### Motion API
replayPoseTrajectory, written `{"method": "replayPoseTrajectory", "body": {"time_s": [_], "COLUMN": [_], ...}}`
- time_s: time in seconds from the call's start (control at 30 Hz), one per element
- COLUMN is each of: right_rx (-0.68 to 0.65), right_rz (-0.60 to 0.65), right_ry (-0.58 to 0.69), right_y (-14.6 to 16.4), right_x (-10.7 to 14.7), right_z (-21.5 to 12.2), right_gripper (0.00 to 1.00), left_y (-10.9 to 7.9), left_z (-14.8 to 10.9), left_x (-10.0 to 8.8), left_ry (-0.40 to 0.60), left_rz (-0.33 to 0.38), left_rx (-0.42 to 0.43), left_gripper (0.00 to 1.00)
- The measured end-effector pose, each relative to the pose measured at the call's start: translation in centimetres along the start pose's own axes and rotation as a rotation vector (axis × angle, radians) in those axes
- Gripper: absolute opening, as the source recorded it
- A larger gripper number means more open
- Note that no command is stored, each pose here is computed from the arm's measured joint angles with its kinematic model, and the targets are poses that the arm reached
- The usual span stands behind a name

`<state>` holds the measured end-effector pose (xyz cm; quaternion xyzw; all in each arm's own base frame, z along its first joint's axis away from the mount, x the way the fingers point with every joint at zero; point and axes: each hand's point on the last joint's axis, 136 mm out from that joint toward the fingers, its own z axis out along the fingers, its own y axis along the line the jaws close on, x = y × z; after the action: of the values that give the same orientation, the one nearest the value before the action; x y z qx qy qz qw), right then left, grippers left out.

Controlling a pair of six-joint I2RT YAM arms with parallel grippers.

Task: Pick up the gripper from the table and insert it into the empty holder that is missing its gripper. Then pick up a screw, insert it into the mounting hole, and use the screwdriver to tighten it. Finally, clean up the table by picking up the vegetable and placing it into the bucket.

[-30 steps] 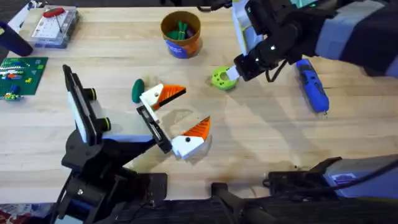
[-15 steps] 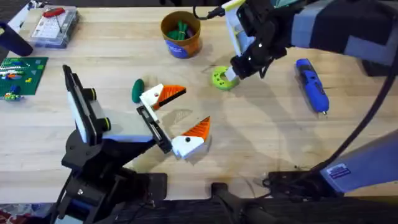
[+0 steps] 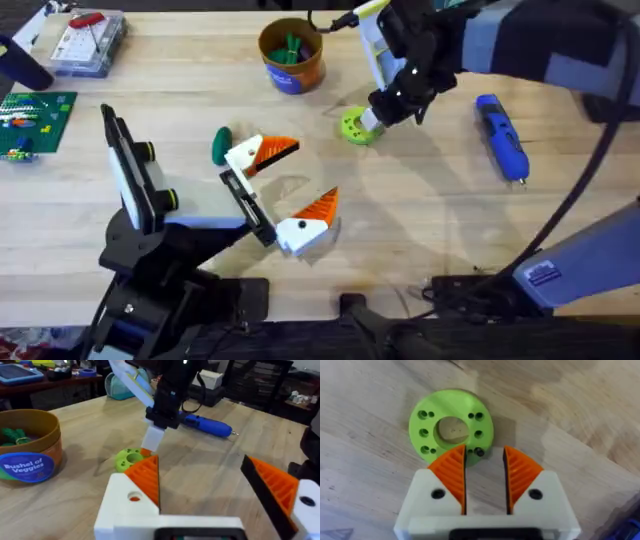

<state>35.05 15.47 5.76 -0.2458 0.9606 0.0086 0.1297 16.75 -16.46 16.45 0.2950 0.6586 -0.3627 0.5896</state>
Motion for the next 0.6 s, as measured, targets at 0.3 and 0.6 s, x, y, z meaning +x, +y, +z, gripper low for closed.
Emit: {"method": "replayPoseTrajectory", "body": {"time_s": [0.3,0.6], "right_rx": [-0.004,-0.003], "right_rz": [-0.003,-0.006], "right_ry": [0.002,0.003], "right_y": [0.08,0.07], "right_x": [-0.03,-0.01], "right_z": [0.16,0.16], "right_gripper": [0.256,0.008], "left_y": [0.0,0.0], "left_z": [0.0,0.0], "left_x": [-0.01,-0.01], "left_ry": [0.0,0.0], "left_rz": [0.0,0.0], "left_rx": [0.0,0.0], "left_gripper": [0.99,0.99]}}
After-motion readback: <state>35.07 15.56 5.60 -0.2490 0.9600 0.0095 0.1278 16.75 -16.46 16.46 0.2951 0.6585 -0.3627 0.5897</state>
